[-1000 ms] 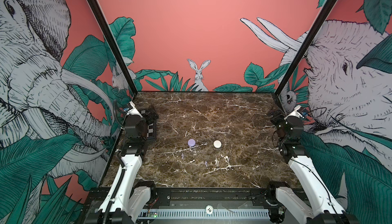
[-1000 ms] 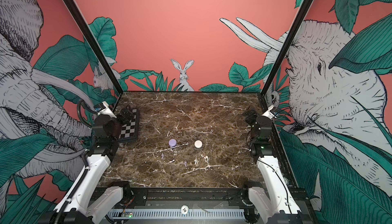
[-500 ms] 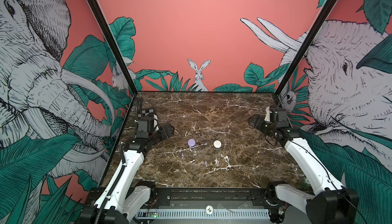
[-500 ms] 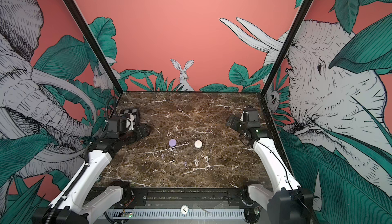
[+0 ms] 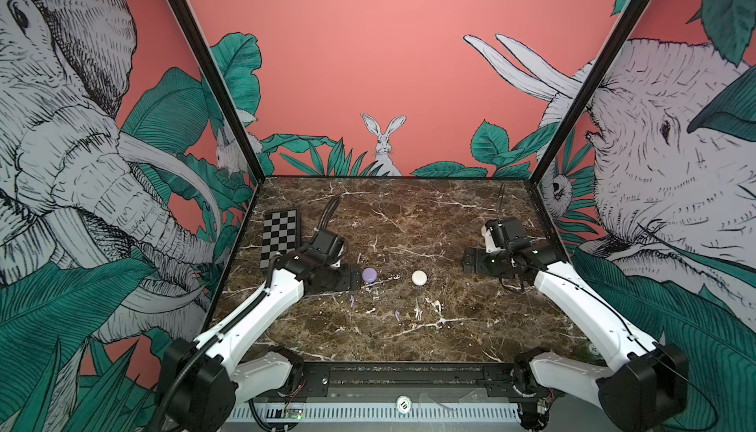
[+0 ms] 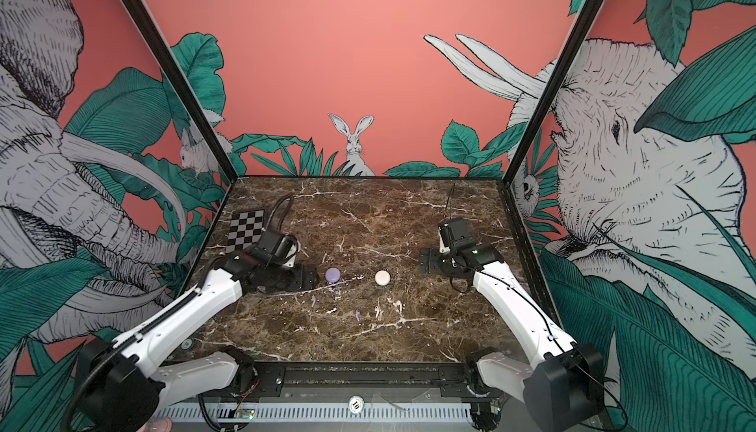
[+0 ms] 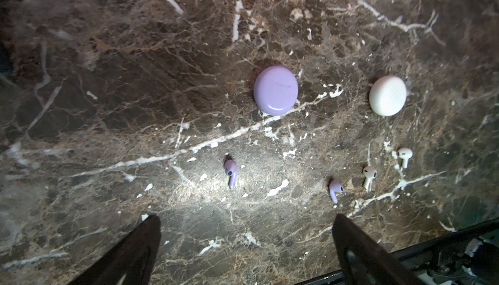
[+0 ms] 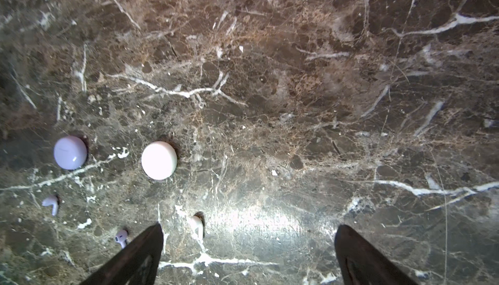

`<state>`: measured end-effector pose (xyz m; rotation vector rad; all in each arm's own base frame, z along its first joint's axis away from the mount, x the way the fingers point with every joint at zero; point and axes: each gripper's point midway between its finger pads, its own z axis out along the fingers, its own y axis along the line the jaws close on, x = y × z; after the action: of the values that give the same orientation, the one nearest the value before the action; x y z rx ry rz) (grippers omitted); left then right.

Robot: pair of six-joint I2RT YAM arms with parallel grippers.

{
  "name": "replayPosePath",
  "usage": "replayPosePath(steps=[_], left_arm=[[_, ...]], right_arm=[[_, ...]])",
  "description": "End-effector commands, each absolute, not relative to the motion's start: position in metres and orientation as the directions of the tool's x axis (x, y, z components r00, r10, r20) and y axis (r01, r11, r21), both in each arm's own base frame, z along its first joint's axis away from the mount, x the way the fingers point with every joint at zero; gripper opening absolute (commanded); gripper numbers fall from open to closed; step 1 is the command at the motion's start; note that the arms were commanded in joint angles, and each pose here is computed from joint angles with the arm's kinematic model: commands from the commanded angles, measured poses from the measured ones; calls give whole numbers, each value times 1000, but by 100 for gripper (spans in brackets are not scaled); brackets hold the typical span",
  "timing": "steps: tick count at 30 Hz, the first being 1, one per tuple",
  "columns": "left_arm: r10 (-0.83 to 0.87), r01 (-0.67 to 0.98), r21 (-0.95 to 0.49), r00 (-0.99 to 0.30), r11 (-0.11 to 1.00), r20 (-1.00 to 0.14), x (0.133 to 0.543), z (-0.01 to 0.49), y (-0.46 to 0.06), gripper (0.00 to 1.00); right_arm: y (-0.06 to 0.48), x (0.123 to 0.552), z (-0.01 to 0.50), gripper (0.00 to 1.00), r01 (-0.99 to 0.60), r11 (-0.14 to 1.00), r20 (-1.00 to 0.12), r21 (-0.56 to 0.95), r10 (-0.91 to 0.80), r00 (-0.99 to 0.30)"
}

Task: Insert wireless bluetooth earbuds into charging case
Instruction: Pick up the charging case from the center of the table.

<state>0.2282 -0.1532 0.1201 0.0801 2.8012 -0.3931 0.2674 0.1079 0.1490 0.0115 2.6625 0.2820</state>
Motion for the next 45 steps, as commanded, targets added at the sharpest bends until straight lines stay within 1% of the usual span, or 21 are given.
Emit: replayPosePath(steps=[1,9,15,21,24,27,30,32,33,34,45], left_arm=[[50,103,-172,-956,980,-289,237,116,-154,99],[119,150,-125,-968,981,-222,250,95,-182,99],[177,187,-54,-972,981,-152,251,71,-195,99],[193,194,0,-974,981,-117,258,53,-202,98],[195,195,17,-976,981,-99,263,43,-206,94],[189,183,60,-975,981,-114,272,43,-203,91],[193,186,70,-974,980,-120,277,42,-204,89],[194,188,64,-974,980,-117,279,40,-208,84],[194,189,54,-974,981,-117,280,38,-210,78],[191,186,50,-975,981,-116,280,37,-211,76],[176,173,39,-981,984,-84,274,21,-211,74]], right_arm=[[111,263,153,98,-78,986,-452,145,-4,-892],[125,255,154,98,-138,985,-457,100,-78,-886],[129,257,164,98,-155,983,-479,99,-90,-873],[132,254,170,98,-164,980,-487,115,-88,-869],[133,253,173,98,-169,978,-494,121,-88,-865],[134,252,173,98,-172,978,-493,122,-90,-865],[135,251,173,98,-176,977,-491,122,-95,-866],[134,250,172,98,-175,977,-489,121,-95,-867],[134,250,172,98,-177,977,-491,119,-97,-866],[133,250,171,98,-177,978,-491,115,-99,-866],[133,251,170,98,-179,979,-490,102,-107,-865]])
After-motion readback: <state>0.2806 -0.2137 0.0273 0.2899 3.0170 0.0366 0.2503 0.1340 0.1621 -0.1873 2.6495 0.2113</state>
